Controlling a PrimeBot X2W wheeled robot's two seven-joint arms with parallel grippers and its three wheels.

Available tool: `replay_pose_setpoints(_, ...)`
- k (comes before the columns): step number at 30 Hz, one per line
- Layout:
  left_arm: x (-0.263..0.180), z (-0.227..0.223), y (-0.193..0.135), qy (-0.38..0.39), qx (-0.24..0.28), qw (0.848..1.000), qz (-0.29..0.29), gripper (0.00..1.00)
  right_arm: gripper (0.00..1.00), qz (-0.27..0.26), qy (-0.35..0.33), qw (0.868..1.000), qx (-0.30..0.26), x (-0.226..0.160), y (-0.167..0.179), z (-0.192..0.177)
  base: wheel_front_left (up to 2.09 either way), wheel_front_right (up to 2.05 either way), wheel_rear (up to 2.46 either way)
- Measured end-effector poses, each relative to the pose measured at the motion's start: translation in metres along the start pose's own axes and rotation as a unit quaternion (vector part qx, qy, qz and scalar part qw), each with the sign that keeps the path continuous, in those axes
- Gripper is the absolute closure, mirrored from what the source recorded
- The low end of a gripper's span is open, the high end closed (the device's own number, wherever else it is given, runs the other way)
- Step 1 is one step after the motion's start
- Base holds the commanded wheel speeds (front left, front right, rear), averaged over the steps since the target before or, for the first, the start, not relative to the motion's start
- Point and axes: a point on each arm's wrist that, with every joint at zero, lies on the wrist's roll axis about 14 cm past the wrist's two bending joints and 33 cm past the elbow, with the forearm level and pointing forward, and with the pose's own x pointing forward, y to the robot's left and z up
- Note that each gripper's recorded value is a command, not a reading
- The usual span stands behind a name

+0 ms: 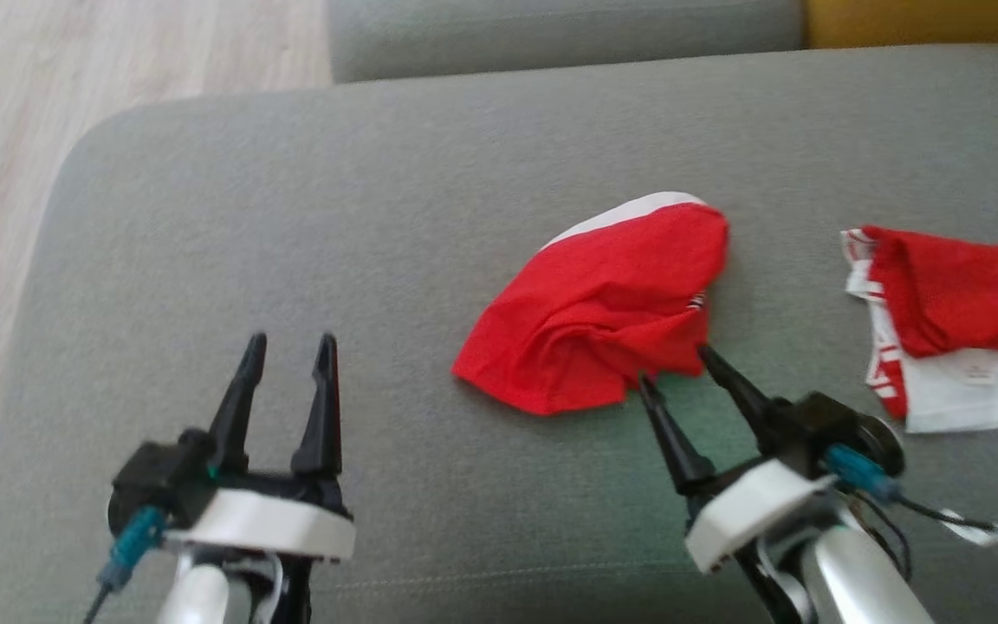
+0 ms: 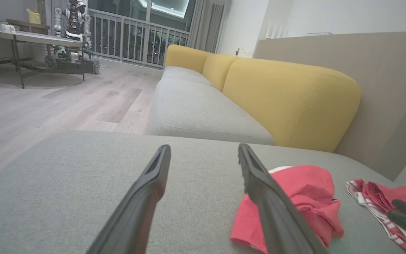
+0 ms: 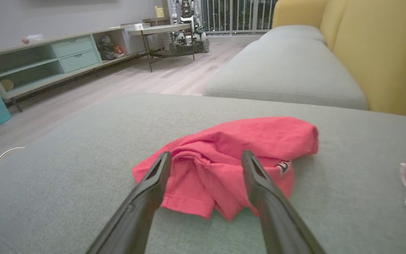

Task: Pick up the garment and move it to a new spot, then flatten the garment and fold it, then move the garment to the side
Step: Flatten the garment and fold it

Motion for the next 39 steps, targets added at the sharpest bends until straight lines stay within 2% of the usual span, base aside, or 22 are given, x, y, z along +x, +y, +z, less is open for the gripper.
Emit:
replay_pose_setpoints(5, 0.005, 0.003, 0.013, -0.004, 0.0, 1.0, 0.019, 0.0, 0.0, 0.071, 0.047, 0.996, 0.0, 0.027, 0.039, -0.025, 0.0, 0.0, 0.0)
replay_pose_setpoints(9, -0.001, -0.005, 0.027, 0.01, 0.004, 0.999, 0.043, 0.0, 0.0, 0.106, 0.083, 0.991, 0.014, 0.042, 0.059, -0.046, 0.0, 0.0, 0.0)
replay_pose_setpoints(16, -0.007, -0.006, 0.044, 0.015, 0.018, 0.997, 0.07, 0.0, 0.0, 0.089, 0.153, 0.984, 0.034, 0.061, 0.046, -0.09, 0.0, 0.0, 0.0)
replay_pose_setpoints(19, -0.009, -0.007, 0.048, 0.017, 0.019, 0.997, 0.078, 0.0, 0.0, 0.09, 0.161, 0.982, 0.042, 0.065, 0.048, -0.095, 0.0, 0.0, 0.0)
replay_pose_setpoints(21, -0.011, -0.009, 0.05, 0.021, 0.017, 0.996, 0.084, 0.0, 0.0, 0.095, 0.167, 0.978, 0.076, 0.069, 0.055, -0.098, 0.0, 0.0, 0.0)
replay_pose_setpoints(26, -0.013, -0.013, 0.054, 0.029, 0.023, 0.995, 0.091, 0.0, 0.0, 0.106, 0.181, 0.975, 0.068, 0.078, 0.061, -0.107, 0.0, 0.0, 0.0)
replay_pose_setpoints(27, -0.013, -0.012, 0.054, 0.028, 0.023, 0.995, 0.092, 0.0, 0.75, 0.103, 0.183, 0.975, 0.077, 0.079, 0.061, -0.108, 0.0, 0.0, 0.0)
replay_pose_setpoints(28, -0.014, -0.012, 0.055, 0.028, 0.023, 0.995, 0.093, 0.0, 1.0, 0.1, 0.186, 0.974, 0.086, 0.08, 0.061, -0.109, 0.0, 0.0, 0.0)
replay_pose_setpoints(34, -0.016, -0.006, 0.054, 0.02, 0.024, 0.995, 0.093, 0.0, 1.0, 0.116, 0.163, 0.977, 0.068, 0.083, 0.068, -0.095, 0.0, 0.0, 0.0)
replay_pose_setpoints(39, -0.018, 0.004, 0.046, 0.002, 0.022, 0.996, 0.082, 0.0, 1.0, 0.161, 0.103, 0.981, 0.039, 0.088, 0.094, -0.051, 0.0, 0.0, 0.0)
